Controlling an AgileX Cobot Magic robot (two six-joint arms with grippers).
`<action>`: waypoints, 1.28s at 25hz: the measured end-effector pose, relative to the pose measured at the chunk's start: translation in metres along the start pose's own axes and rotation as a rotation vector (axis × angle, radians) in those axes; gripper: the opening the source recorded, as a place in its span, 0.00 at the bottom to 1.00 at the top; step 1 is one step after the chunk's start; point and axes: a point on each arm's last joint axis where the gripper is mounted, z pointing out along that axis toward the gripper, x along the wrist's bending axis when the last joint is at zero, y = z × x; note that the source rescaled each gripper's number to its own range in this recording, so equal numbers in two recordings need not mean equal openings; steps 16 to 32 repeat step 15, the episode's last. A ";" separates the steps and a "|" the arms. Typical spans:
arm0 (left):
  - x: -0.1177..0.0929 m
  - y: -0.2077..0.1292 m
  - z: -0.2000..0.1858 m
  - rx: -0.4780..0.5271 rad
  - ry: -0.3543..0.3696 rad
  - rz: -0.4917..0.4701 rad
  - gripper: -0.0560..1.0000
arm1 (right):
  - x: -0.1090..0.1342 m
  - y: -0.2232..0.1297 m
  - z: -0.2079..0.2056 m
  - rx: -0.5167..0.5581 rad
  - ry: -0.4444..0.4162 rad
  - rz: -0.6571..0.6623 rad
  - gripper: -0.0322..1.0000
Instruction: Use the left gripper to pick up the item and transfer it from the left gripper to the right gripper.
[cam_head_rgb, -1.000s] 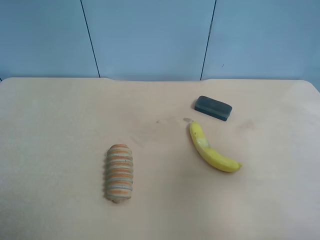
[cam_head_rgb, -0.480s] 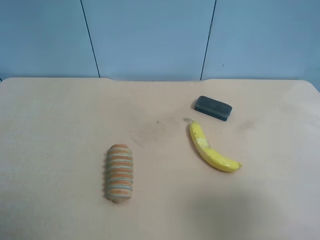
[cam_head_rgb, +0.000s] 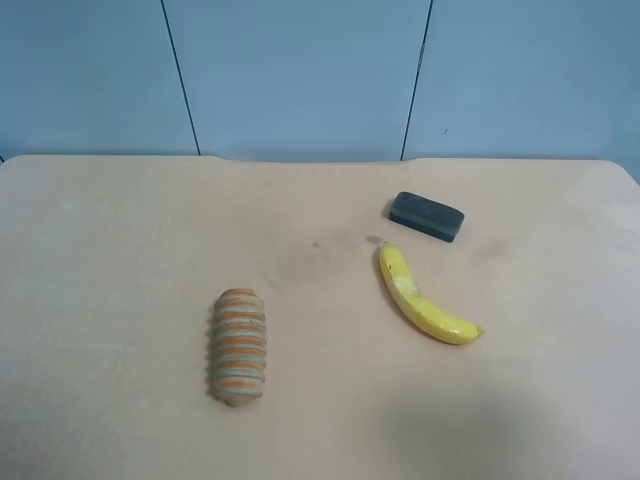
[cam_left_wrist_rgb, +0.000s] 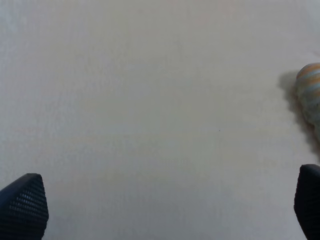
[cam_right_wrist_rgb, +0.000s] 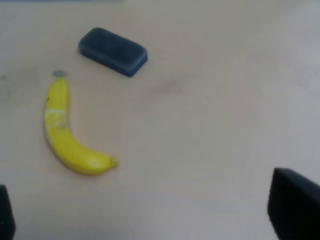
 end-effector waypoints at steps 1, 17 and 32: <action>0.000 0.000 0.000 0.000 0.000 0.000 1.00 | -0.001 0.000 0.000 0.000 -0.010 0.007 1.00; 0.000 0.000 0.000 0.000 0.000 0.000 1.00 | -0.002 0.000 0.000 0.001 -0.025 0.034 1.00; 0.000 0.000 0.000 0.000 0.000 0.000 1.00 | -0.002 0.000 0.000 0.001 -0.025 0.034 1.00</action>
